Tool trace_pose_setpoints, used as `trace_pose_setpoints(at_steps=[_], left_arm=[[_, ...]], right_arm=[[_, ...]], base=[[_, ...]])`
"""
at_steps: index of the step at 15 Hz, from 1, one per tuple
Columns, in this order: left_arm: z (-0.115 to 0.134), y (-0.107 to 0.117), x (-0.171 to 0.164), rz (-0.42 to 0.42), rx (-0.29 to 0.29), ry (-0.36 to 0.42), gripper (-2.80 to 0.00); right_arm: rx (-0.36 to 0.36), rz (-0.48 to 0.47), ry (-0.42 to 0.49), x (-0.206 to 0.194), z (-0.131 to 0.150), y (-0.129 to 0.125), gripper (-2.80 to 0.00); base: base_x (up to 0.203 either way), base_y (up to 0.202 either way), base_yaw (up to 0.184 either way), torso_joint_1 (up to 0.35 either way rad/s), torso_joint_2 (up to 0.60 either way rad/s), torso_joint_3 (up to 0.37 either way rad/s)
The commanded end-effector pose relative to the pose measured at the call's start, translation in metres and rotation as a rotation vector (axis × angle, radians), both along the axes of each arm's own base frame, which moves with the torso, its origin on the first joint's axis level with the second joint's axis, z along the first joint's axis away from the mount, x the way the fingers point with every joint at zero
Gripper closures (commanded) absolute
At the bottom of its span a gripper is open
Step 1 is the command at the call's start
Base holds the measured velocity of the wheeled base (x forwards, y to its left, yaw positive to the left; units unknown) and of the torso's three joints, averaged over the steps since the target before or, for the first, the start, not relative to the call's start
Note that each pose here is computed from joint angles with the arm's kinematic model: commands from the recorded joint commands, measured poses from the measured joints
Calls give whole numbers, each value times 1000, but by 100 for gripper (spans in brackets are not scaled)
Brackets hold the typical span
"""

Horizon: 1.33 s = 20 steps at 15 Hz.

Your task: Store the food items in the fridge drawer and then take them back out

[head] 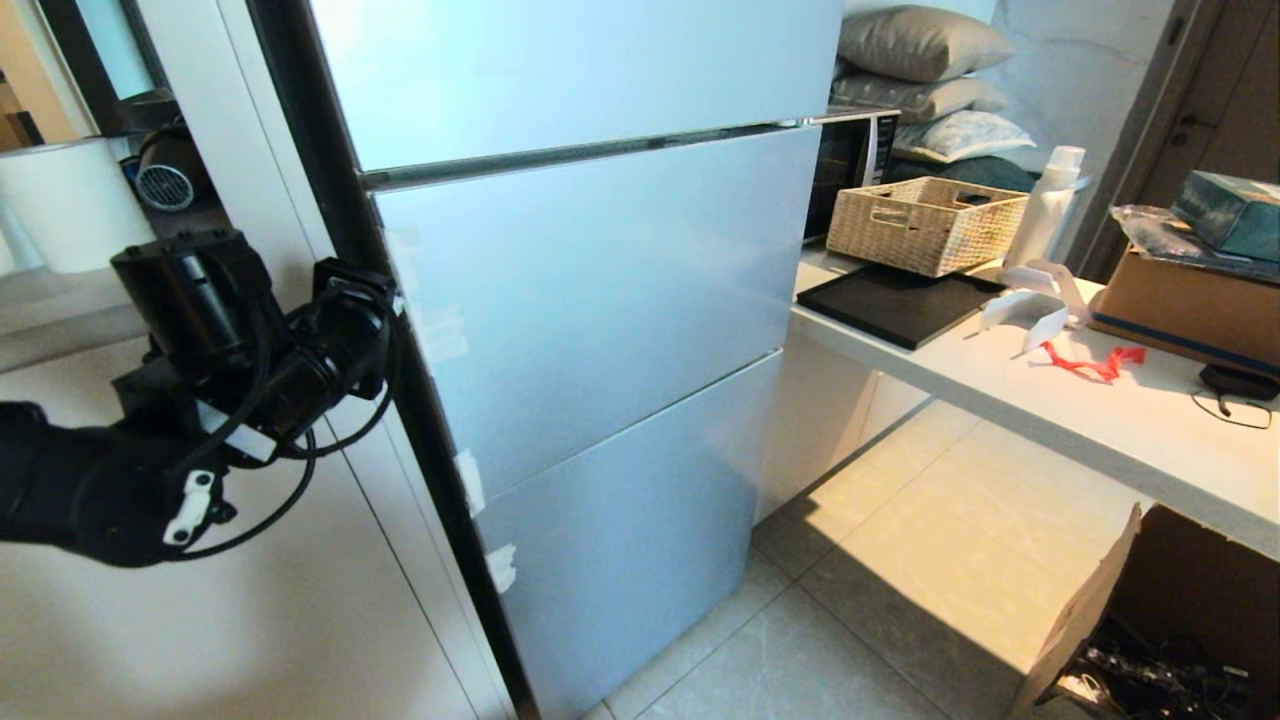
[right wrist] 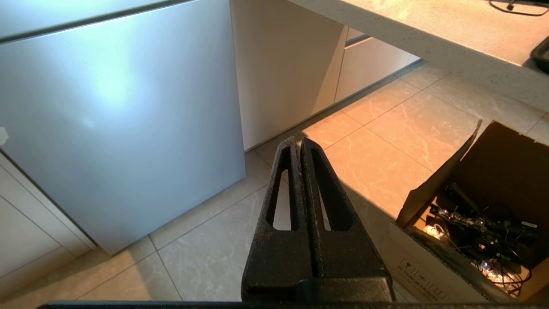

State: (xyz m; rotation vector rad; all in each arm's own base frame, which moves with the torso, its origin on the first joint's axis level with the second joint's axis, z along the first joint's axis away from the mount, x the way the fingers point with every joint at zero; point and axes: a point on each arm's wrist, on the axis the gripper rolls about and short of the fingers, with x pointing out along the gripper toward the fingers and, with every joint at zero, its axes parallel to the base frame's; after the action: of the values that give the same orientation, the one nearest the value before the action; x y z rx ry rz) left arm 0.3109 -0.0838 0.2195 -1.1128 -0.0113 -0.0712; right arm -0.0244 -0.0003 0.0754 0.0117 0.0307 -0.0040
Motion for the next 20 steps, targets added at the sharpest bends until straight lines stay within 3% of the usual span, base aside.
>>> trace_pose_setpoints(at_steps=[1,5,9,12,17,18,19,20], left_arm=[[4,-4,-12,-25,-10,-11,0],[3,-8,-30,-58,-8,-3,0],[4,-25,-60,-154,-7,-3,0],[17,-46,-118,-334,-28,-51,0],[30,-10,-190,-404,1,-140,0],[33,0,-203,-407,32,-163,0],[33,10,-215,-403,123,-173,0],[29,16,-222,-388,287,-182,0]], right_arm=[[0,1,1,0,0,0,0],[0,-1,1,0,0,0,0],[0,1,1,0,0,0,0],[0,1,1,0,0,0,0],[0,1,1,0,0,0,0],[0,0,1,0,0,0,0],[0,0,2,0,0,0,0],[0,1,1,0,0,0,0]], base=[[0,0,0,0,0,0],[0,0,0,0,0,0],[0,0,0,0,0,0],[0,0,0,0,0,0],[0,0,0,0,0,0],[0,0,0,0,0,0],[0,0,0,0,0,0],[0,0,0,0,0,0]])
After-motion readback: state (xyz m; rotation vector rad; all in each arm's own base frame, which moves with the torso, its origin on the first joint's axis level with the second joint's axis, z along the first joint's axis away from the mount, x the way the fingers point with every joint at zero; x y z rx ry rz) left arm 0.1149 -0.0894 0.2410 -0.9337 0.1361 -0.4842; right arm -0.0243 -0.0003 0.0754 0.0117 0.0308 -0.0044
